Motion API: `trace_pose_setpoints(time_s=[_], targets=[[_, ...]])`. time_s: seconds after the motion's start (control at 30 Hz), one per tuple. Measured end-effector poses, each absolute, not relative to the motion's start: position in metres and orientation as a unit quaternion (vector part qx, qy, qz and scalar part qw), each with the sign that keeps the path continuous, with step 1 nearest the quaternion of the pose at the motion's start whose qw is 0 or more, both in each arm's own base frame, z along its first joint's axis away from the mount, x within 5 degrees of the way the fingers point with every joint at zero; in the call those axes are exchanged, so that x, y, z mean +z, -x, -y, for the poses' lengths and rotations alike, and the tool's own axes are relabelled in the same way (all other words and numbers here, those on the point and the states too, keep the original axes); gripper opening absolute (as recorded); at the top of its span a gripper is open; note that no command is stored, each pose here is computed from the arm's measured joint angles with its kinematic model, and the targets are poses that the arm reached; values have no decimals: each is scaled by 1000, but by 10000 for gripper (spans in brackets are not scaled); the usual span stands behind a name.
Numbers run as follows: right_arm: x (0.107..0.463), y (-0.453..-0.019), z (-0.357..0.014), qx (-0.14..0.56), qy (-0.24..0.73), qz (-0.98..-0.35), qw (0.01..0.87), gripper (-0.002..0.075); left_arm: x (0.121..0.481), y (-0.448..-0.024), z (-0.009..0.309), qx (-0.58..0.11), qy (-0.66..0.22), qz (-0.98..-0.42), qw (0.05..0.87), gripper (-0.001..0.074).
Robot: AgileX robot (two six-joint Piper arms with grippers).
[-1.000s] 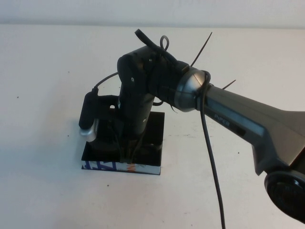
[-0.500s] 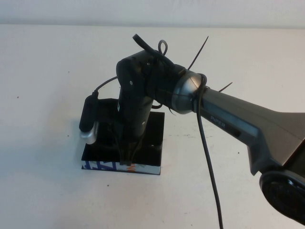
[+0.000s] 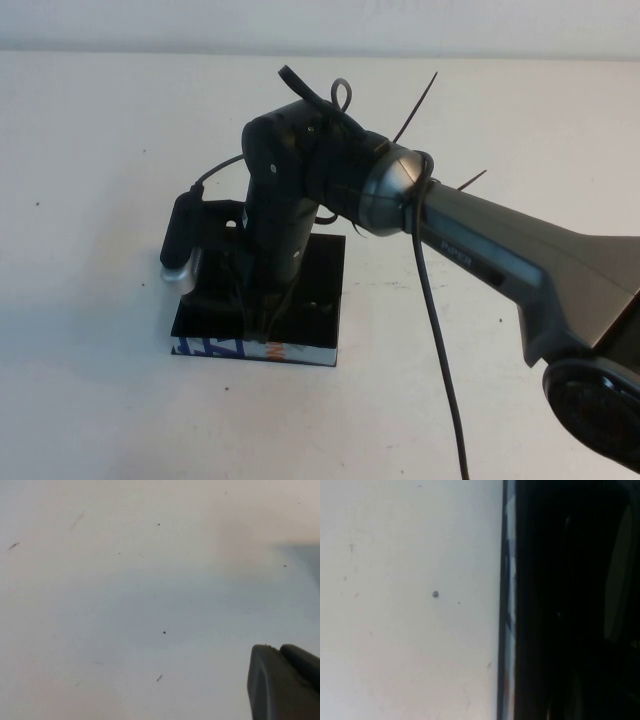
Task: Return glasses to glasses case
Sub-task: Place the glasses in the glasses case
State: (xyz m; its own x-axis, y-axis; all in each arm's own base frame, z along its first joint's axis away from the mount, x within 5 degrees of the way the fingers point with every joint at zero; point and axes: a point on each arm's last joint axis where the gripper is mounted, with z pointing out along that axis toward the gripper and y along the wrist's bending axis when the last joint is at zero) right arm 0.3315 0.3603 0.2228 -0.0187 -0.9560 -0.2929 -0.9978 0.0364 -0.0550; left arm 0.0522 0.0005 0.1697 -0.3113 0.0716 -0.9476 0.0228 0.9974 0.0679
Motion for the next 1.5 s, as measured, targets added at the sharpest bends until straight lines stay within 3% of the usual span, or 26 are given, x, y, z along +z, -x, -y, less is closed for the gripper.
trace_pose_setpoints(time_s=[0.77, 0.9, 1.0, 1.1, 1.27, 1.5], targets=[[209, -333, -362, 84, 689, -711, 111, 46, 170, -52, -1, 21, -29, -809, 586, -3], [209, -333, -362, 82, 690, -711, 111, 147, 170, -52, -1, 21, -29, -809, 586, -3], [209, -334, -361, 77, 691, -710, 111, 291, 170, -52, -1, 21, -29, -809, 586, -3], [215, -334, -360, 72, 692, -709, 118, 378, 170, -52, -1, 21, -29, -809, 586, -3], [227, -332, -357, 69, 692, -707, 130, 408, 170, -52, -1, 21, -29, -809, 586, -3], [256, -328, -352, 71, 672, -720, 157, 395, 170, -52, -1, 21, -29, -809, 586, -3]])
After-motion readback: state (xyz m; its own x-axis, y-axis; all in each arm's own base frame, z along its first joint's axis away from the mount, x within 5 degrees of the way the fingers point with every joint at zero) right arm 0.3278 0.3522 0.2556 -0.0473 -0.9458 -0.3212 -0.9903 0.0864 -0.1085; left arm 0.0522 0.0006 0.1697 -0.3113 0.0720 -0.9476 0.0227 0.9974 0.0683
